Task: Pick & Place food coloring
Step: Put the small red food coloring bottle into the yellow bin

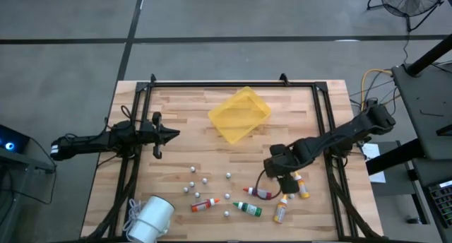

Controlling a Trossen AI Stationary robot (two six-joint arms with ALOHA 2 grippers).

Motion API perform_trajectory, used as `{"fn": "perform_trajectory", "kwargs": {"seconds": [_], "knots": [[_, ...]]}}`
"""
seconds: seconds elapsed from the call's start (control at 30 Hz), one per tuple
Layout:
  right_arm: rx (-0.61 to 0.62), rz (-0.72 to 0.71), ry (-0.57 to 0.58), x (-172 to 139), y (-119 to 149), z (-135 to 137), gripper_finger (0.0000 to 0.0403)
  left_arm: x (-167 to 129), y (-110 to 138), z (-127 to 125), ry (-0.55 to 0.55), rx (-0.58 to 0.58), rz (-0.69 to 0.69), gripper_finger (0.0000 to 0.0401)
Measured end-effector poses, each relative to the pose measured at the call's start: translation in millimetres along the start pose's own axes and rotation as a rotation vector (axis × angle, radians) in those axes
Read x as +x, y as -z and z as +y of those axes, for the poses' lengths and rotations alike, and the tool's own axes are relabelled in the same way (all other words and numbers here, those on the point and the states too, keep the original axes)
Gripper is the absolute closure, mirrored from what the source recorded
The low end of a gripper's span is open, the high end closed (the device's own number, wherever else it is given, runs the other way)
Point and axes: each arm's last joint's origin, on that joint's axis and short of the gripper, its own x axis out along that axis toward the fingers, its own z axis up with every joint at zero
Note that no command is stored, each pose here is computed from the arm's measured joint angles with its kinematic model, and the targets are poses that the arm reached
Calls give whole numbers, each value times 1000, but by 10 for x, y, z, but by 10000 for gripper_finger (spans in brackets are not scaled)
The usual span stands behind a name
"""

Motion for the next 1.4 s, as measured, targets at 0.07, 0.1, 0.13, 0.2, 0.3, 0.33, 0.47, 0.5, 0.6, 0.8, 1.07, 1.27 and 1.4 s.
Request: {"fn": "perform_trajectory", "kwargs": {"seconds": [0.07,0.1,0.13,0.2,0.3,0.33,0.47,0.5,0.6,0.8,1.07,1.27,1.4], "knots": [[-2,-7,-1,60,22,-6,174,0,0,0,0,0,0,401],[1,-14,-1,85,28,-10,172,0,0,0,0,0,0,401],[2,-21,-1,109,33,-14,171,0,0,0,0,0,0,401],[3,-27,-2,148,48,-20,168,0,0,0,0,0,0,401],[-1,-42,-6,182,51,-23,164,0,0,0,0,0,0,401],[-2,-44,-6,193,57,-25,163,0,0,0,0,0,0,401],[0,-19,5,301,72,-36,166,0,1,0,0,0,1,401],[-1,-1,10,340,75,-40,167,0,1,0,0,0,1,401],[0,34,18,445,55,-42,169,0,1,0,0,0,1,401],[-26,32,17,536,-49,-24,170,0,5,0,0,0,5,401],[-15,37,19,571,-68,-29,170,0,6,-1,1,0,6,401],[12,46,22,587,-52,-34,173,0,6,-1,1,0,6,401],[18,48,23,594,-46,-42,180,0,6,0,0,0,6,401]]}}
